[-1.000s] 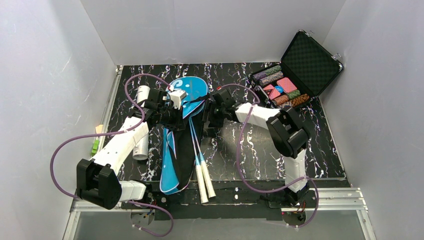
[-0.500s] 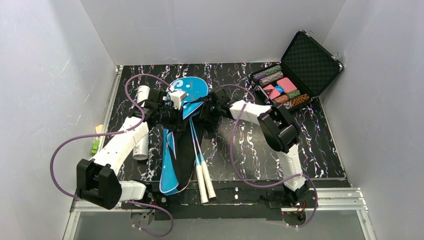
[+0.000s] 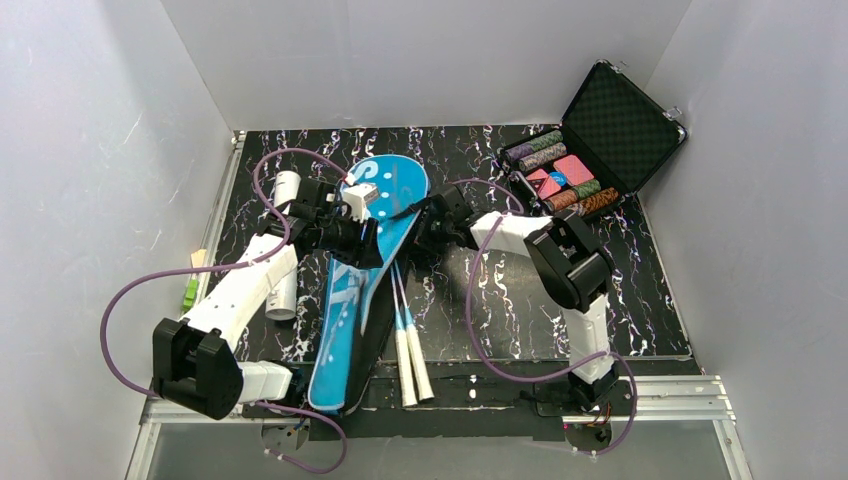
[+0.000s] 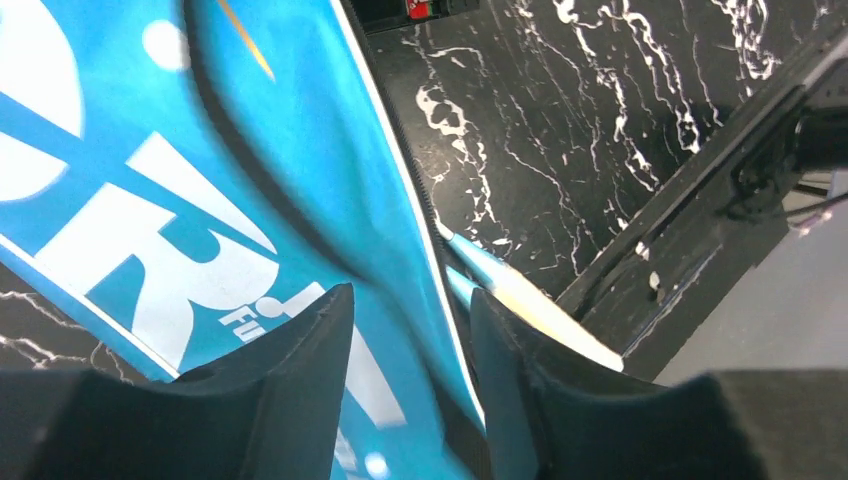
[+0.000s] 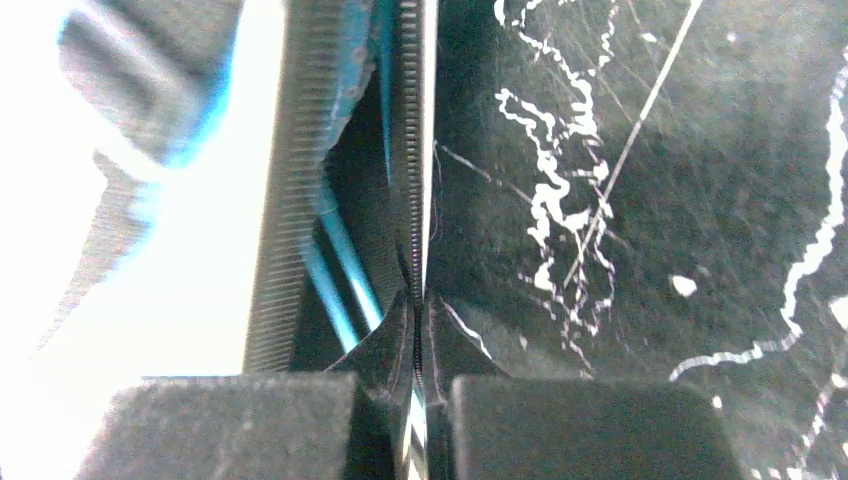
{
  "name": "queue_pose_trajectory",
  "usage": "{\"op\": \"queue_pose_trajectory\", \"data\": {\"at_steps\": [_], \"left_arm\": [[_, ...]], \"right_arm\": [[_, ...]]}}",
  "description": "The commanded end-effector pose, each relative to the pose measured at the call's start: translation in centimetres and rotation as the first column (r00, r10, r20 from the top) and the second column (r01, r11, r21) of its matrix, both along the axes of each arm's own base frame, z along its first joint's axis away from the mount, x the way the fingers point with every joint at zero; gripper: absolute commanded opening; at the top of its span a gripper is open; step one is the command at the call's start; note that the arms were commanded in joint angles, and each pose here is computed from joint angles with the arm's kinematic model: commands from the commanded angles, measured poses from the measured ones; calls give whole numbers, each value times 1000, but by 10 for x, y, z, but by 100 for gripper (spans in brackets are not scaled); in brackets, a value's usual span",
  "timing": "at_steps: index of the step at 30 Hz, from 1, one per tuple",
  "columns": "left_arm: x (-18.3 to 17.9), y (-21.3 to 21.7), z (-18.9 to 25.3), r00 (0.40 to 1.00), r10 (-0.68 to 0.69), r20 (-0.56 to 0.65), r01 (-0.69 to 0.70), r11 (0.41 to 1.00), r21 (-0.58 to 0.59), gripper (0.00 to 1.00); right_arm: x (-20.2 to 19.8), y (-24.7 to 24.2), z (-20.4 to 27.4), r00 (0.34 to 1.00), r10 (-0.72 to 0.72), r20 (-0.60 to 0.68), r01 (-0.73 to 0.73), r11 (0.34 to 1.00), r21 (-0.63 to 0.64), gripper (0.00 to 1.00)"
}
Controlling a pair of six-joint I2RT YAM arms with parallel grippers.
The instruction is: Pack up the badminton gear
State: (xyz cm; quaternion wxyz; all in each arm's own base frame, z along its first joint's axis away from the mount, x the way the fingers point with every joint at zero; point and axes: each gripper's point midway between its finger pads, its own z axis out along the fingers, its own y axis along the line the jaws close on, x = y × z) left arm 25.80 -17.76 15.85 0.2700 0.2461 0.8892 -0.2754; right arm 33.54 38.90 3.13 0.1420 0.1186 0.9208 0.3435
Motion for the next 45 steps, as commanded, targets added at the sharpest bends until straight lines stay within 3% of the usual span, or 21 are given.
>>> {"op": "queue_pose_trajectory", "data": {"at_steps": [1,6,16,27,32,38,45], "left_arm": [[-14,-11,21,994,-95,45,98,993,-70,53],[-16,-10,28,992,-103,76,108,992,-67,77],[-16,-20,33,989,-125,81,130,989,-64,76],[-28,-44,33,976,-179,121,180,984,-1,75],[-21,-46,29,972,-152,180,141,987,74,61],[0,-44,39,955,-111,275,78,988,130,53],[7,-52,53,948,-109,300,78,990,114,33]], "right_arm": [[-3,5,64,996,-10,86,0,992,122,1],[-24,0,98,997,-8,76,-6,982,187,1],[-56,0,139,999,31,18,-34,981,193,1],[-61,-10,195,996,48,81,-58,990,126,1],[-64,-7,195,995,60,79,-70,990,120,1],[-66,-2,199,992,80,95,-91,989,114,1],[-67,-1,196,993,83,85,-92,990,111,1]]}}
